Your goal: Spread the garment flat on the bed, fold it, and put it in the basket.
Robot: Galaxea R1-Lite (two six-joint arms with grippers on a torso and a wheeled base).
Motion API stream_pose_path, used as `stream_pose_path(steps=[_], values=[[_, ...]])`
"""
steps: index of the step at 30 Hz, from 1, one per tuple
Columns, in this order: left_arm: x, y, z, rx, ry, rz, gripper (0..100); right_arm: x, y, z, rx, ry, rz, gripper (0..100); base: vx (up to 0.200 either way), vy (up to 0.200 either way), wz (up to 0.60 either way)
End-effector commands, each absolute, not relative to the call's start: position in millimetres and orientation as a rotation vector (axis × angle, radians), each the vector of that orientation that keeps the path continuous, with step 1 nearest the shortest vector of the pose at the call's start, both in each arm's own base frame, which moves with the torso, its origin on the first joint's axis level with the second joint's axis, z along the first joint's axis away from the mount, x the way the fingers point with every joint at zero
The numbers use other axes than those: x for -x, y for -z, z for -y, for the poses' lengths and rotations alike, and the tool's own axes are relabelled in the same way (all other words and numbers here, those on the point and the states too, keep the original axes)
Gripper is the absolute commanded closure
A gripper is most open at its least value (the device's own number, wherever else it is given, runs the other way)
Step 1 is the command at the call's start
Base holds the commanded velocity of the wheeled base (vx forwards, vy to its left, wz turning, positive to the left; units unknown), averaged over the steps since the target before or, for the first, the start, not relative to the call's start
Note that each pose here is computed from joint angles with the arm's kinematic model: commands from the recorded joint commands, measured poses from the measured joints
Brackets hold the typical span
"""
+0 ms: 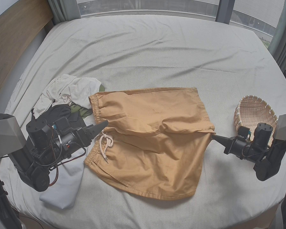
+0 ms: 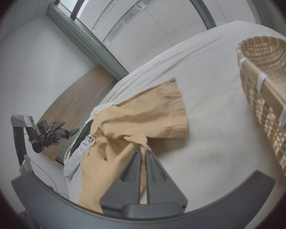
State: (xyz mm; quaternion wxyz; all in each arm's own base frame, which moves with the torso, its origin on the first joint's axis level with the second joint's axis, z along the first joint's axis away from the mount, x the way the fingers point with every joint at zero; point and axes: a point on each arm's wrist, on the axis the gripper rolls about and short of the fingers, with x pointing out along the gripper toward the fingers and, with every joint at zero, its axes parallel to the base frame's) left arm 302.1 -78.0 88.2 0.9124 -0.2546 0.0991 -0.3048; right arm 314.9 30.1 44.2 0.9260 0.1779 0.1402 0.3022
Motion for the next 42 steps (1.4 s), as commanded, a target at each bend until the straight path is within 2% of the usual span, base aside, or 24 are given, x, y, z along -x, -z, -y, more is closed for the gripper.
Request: stream_pose_path(steps=[1,14,15,27,42], values=[[-302,-88,78,0.523,0.628,-0.203,0,-318,-48,-25,-0.361,-0.609,-0.264,100,0.000,0.000,0.00],[-303,-88,78,0.523,0.628,-0.200,0,-336,-37,-21,-0.359,-0.589,-0.252,100,0.000,0.000,0.00],[-303,-88,78,0.522,0.628,-0.198,0,-336,-37,-20,-0.359,-0.587,-0.253,0,0.000,0.000,0.00],[-304,-89,78,0.521,0.627,-0.196,0,-316,-25,-25,-0.376,-0.587,-0.344,0,0.000,0.000,0.00],[-302,-89,77,0.521,0.627,-0.196,0,-302,10,-58,-0.388,-0.674,-0.506,0,0.000,0.000,0.00]])
